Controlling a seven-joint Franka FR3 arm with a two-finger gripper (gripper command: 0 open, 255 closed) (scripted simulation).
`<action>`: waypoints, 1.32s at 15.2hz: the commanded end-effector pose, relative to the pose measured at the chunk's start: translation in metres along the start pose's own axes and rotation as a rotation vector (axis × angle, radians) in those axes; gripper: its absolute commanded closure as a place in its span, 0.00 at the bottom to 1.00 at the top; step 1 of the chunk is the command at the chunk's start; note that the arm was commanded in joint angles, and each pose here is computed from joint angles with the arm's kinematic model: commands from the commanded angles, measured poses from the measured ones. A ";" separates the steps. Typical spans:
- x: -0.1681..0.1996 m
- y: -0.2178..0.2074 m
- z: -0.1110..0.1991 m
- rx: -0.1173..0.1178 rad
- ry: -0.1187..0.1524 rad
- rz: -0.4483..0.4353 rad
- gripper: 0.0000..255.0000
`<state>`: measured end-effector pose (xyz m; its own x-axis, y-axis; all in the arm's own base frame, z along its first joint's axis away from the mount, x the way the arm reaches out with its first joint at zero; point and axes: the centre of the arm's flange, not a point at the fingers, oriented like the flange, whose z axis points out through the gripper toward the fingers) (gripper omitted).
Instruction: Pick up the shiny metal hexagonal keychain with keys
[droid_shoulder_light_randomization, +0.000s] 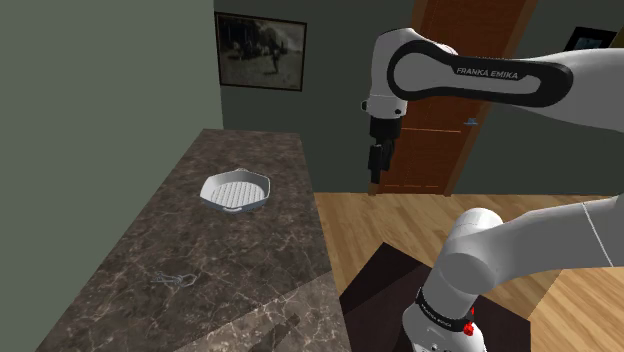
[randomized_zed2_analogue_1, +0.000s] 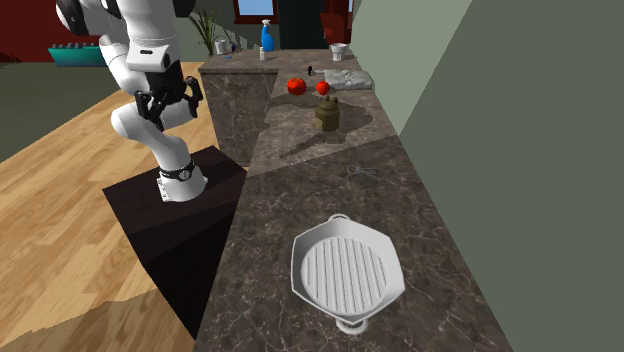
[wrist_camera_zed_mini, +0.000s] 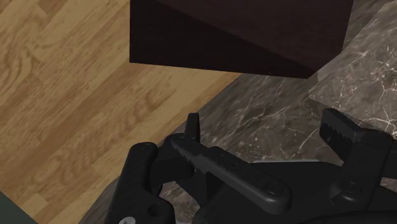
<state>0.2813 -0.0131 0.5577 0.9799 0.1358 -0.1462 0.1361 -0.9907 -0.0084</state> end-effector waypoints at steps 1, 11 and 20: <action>0.000 0.000 0.000 0.000 0.000 0.000 0.00; 0.081 -0.089 0.043 0.011 0.029 -0.020 0.00; 0.153 -0.172 0.079 0.020 0.056 -0.038 0.00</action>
<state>0.3884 0.1682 0.4624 0.9807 0.1718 -0.0936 0.1697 -0.9850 -0.0302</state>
